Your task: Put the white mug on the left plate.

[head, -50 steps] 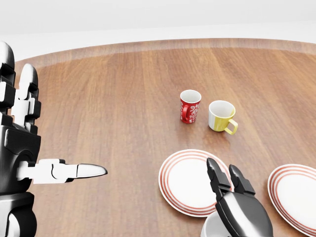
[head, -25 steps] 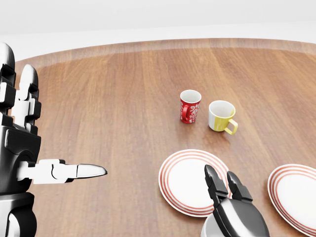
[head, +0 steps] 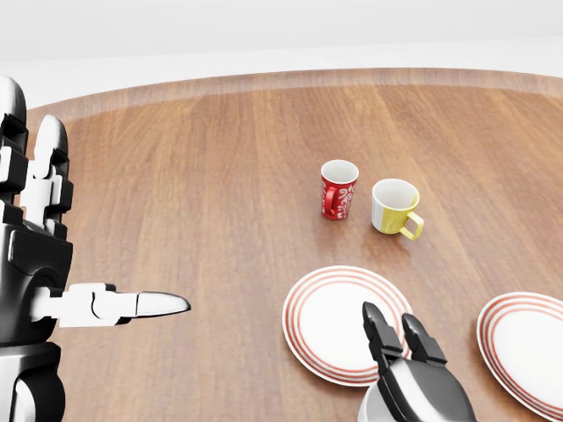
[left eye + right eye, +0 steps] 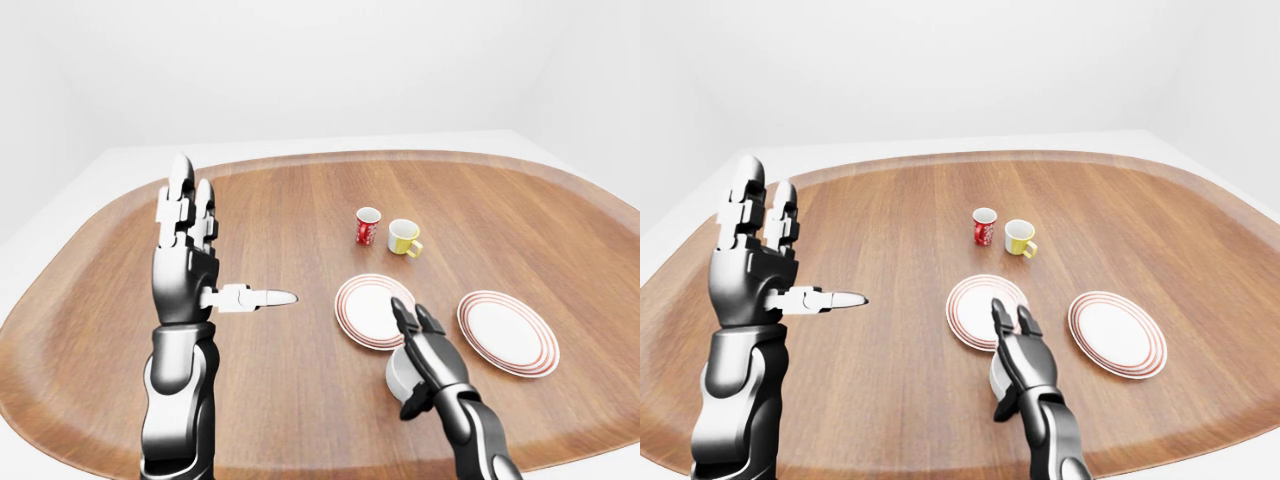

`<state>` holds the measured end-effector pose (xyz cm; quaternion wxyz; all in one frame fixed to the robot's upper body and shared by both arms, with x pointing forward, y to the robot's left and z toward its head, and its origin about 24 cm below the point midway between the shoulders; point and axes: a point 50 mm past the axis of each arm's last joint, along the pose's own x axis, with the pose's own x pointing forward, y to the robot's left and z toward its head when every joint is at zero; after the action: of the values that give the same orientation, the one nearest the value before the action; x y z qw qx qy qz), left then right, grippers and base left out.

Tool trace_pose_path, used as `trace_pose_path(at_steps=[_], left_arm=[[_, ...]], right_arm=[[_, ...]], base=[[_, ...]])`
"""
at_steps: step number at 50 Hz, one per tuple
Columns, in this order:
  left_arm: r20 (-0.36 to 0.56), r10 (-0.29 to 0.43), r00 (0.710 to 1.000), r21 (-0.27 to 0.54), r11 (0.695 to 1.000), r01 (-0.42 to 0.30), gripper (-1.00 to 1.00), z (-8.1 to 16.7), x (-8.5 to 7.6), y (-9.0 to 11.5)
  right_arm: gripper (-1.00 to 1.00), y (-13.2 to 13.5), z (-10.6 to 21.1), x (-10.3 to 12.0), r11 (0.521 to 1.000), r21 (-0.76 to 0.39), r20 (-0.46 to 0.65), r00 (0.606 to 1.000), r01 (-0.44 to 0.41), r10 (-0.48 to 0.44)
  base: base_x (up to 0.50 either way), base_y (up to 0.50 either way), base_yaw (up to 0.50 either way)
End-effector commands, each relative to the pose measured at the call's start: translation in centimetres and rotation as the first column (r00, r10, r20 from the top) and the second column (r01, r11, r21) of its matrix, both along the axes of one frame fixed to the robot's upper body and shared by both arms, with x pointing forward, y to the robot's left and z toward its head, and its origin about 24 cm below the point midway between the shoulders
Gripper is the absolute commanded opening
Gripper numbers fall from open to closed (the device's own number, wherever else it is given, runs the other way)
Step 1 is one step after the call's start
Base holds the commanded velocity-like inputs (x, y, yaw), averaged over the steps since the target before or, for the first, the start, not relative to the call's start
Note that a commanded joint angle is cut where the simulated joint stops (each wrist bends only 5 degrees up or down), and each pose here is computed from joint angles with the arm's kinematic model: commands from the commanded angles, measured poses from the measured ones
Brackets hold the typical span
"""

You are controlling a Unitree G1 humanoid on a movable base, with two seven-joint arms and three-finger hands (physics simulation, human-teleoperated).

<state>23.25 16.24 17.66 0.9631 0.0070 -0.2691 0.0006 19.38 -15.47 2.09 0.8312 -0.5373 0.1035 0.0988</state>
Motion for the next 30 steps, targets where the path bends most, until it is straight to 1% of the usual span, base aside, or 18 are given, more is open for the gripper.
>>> trace_pose_path(at_steps=[1, 4, 5, 7, 10, 11, 12, 17, 30], left_arm=[[-0.003, 0.0, 1.0, 0.0, 1.0, 0.0, 1.0, -0.06, 0.02, 0.01], [-0.001, 0.0, 1.0, 0.0, 1.0, 0.0, 1.0, -0.02, 0.0, 0.02], [0.013, 0.0, 1.0, 0.0, 1.0, 0.0, 1.0, 0.26, -0.1, -0.03], [-0.003, 0.0, 1.0, 0.0, 1.0, 0.0, 1.0, -0.06, 0.0, 0.01], [-0.001, 0.0, 1.0, 0.0, 1.0, 0.0, 1.0, -0.02, -0.02, 0.0], [0.013, 0.0, 1.0, 0.0, 1.0, 0.0, 1.0, 0.27, -0.11, -0.02], [0.004, 0.0, 1.0, 0.0, 1.0, 0.0, 1.0, 0.09, -0.06, 0.01], [-0.002, -0.001, 1.0, 0.0, 1.0, 0.001, 1.0, -0.05, -0.03, -0.01], [0.003, 0.0, 1.0, 0.0, 1.0, 0.0, 1.0, 0.05, -0.08, 0.02]], right_arm=[[1.0, 0.2, -0.17, -0.18, 0.999, 0.011, -0.065, 0.997, -0.034, 0.035], [1.0, 0.28, -0.22, -0.25, 0.999, 0.026, -0.079, 0.996, -0.039, 0.041], [1.0, 0.3, -0.23, -0.3, 0.999, 0.027, -0.086, 0.995, -0.044, 0.046], [1.0, 0.4, -0.12, -0.36, 0.998, 0.036, -0.09, 0.995, -0.048, 0.051], [1.0, 0.47, -0.19, -0.4, 0.998, 0.039, -0.092, 0.994, -0.05, 0.053], [1.0, 0.48, -0.26, -0.4, 0.998, 0.047, -0.097, 0.994, -0.05, 0.054], [1.0, 0.48, -0.29, -0.4, 0.998, 0.049, -0.099, 0.994, -0.05, 0.055], [1.0, 0.37, 0.15, -0.17, 0.997, 0.046, -0.089, 0.994, -0.055, 0.059], [1.0, 0.0, 0.13, 0.32, 0.998, 0.046, -0.087, 0.995, -0.043, 0.047]], base=[[0.0, 0.0, 0.0], [0.0, 0.0, 0.0], [0.0, 0.0, 0.0], [0.0, 0.0, 0.0], [0.0, 0.0, 0.0], [0.0, 0.0, 0.0], [0.0, 0.0, 0.0], [0.0, 0.0, 0.0], [0.0, 0.0, 0.0]])
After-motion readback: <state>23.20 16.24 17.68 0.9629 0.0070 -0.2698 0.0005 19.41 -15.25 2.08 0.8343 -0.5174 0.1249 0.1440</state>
